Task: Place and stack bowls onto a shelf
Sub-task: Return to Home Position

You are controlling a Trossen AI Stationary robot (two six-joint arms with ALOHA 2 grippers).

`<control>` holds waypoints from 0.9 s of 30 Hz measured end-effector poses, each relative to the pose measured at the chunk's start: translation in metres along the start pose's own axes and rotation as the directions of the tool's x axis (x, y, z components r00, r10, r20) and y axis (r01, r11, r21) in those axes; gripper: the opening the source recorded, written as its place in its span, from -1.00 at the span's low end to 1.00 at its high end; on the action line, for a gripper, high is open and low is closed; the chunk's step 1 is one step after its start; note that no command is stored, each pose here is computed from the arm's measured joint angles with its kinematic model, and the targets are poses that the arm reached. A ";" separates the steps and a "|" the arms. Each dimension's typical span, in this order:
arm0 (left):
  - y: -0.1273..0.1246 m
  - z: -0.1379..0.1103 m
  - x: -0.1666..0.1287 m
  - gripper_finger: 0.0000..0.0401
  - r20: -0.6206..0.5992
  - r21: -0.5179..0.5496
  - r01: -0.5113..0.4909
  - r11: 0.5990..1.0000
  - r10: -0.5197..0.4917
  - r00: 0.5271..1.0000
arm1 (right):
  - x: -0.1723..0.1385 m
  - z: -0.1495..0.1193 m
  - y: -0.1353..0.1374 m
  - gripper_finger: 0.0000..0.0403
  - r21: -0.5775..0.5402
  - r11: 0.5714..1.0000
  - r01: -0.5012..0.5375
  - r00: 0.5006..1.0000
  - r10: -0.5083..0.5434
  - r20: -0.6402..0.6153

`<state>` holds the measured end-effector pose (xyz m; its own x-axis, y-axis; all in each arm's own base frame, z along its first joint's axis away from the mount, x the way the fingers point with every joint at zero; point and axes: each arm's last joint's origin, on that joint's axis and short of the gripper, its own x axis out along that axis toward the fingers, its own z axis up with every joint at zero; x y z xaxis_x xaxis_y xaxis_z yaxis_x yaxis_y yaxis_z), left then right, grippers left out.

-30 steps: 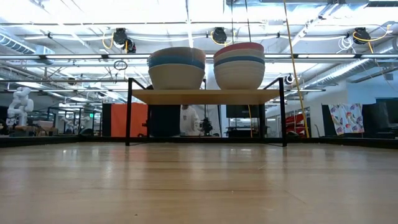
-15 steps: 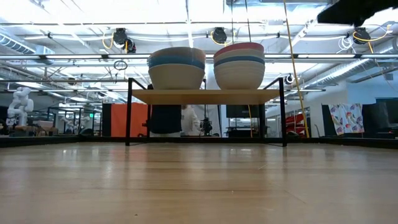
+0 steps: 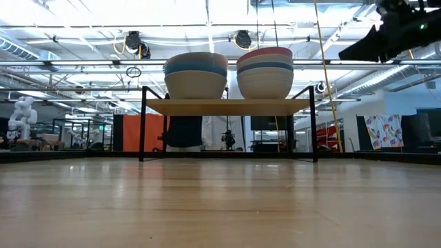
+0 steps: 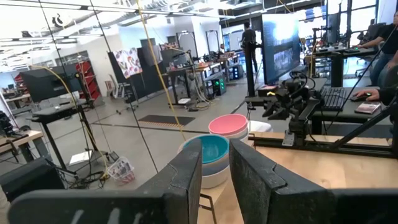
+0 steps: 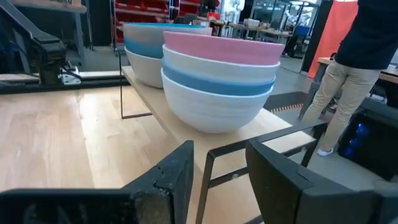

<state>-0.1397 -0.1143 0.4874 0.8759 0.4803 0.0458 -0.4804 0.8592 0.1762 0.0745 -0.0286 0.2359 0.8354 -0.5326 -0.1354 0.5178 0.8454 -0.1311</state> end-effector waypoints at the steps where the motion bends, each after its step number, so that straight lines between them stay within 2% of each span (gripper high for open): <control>1: 0.000 0.000 0.000 -0.56 0.000 0.000 0.000 1.000 0.000 1.000 | 0.002 -0.004 0.001 -0.31 0.004 1.000 0.001 1.000 -0.001 0.004; 13: 0.000 0.000 0.000 -0.56 0.000 -0.023 0.001 1.000 -0.001 1.000 | 0.022 -0.045 0.011 -0.31 0.028 1.000 0.005 0.999 -0.007 0.054; 18: 0.000 0.000 0.000 -0.56 0.001 -0.023 0.006 1.000 -0.006 1.000 | 0.025 -0.053 0.013 -0.31 0.036 0.999 0.005 0.999 -0.007 0.045; 24: -0.004 0.000 0.003 -0.56 0.007 -0.004 0.093 0.996 -0.093 0.996 | 0.025 -0.055 0.013 -0.31 0.033 0.999 0.005 0.999 -0.006 0.039; 27: -0.007 0.000 0.009 -0.56 -0.018 -0.001 0.090 0.996 -0.090 0.996 | 0.025 -0.055 0.013 -0.31 0.029 1.000 0.006 0.999 -0.007 0.037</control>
<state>-0.1283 -0.1156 0.4865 0.9148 0.4038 0.0115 -0.3992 0.8993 0.1785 0.0922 -0.0333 0.1769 0.8381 -0.5365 -0.0986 0.5276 0.8432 -0.1036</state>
